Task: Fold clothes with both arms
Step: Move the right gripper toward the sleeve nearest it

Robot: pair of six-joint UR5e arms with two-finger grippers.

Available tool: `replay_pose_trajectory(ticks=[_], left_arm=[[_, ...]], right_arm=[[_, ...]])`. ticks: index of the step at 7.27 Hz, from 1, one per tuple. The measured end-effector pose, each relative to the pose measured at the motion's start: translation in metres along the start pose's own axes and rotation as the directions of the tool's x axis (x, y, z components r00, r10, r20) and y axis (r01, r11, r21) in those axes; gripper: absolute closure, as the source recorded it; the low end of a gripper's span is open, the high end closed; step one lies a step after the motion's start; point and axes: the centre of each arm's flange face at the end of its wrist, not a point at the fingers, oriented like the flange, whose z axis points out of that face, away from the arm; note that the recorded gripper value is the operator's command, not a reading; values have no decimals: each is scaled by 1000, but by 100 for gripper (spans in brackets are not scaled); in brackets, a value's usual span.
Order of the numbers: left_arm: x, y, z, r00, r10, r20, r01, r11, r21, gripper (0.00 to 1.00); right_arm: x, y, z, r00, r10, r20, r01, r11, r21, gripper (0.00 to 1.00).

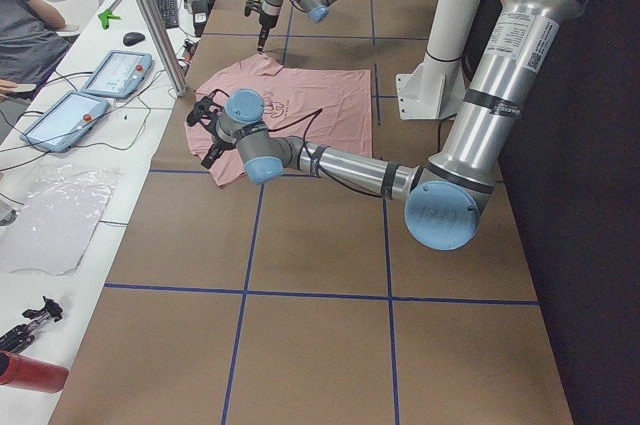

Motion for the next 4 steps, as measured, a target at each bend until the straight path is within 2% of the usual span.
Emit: replay_pose_trajectory(ticks=[4], left_arm=[[0,1,0,1000,2,-1,-2,1000,0,1]], right_arm=[[-10,3,11,1000,-3,-15,3,1000,-5,45]])
